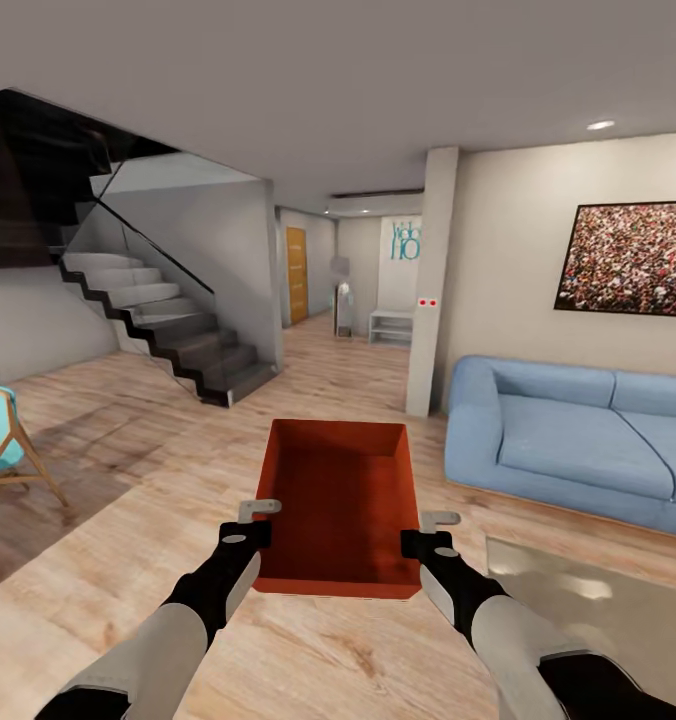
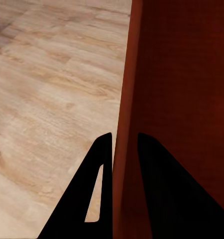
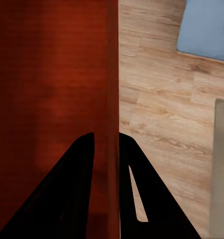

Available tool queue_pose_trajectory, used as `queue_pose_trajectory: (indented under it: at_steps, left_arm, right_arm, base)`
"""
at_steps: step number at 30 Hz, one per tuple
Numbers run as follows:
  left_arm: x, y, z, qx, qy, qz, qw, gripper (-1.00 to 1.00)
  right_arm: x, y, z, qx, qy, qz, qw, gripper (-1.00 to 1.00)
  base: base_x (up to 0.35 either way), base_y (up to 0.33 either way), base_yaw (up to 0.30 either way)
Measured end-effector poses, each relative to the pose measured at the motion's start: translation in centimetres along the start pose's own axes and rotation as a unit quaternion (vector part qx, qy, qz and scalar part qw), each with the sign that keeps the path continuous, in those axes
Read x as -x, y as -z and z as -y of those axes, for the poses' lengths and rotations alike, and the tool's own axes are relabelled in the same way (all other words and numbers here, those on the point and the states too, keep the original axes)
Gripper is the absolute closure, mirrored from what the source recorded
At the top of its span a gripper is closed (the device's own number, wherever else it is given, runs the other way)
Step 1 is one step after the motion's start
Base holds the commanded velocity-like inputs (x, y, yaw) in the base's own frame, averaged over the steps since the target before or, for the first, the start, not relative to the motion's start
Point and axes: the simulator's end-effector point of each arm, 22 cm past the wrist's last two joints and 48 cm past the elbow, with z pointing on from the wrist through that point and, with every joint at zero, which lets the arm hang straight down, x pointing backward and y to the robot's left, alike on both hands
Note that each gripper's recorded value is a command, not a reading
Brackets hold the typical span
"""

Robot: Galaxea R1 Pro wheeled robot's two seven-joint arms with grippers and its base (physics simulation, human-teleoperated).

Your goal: Move the two storage containers from the living room to the garage. In the garage, place one container on the floor and stack the other container on top of it (either order is fine).

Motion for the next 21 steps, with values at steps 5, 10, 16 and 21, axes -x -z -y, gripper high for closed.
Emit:
queue_pose_trajectory:
  at_steps: [5,10,16,21]
  left_arm:
    - [-0.02,0.0,-0.01,0.0,0.0,0.0,1.0,1.0]
    - [-0.01,0.0,0.0,0.0,0.0,0.0,1.0,1.0]
    - [-0.02,0.0,0.01,0.0,0.0,0.0,1.0,1.0]
    - [-0.07,-0.01,-0.02,0.0,0.0,-0.001,1.0,1.0]
  right_arm:
    - [0.0,0.0,-0.01,0.0,0.0,0.0,1.0,1.0]
    - [0.0,0.0,0.0,0.0,0.0,0.0,1.0,1.0]
    - [-0.02,0.0,0.01,0.0,0.0,0.0,1.0,1.0]
    - [-0.03,0.0,-0.02,0.0,0.0,-0.001,1.0,1.0]
  base:
    - [0.32,0.179,0.0]
    - [0.319,0.182,0.0]
    - [0.319,0.171,0.0]
    - [0.321,0.078,0.0]
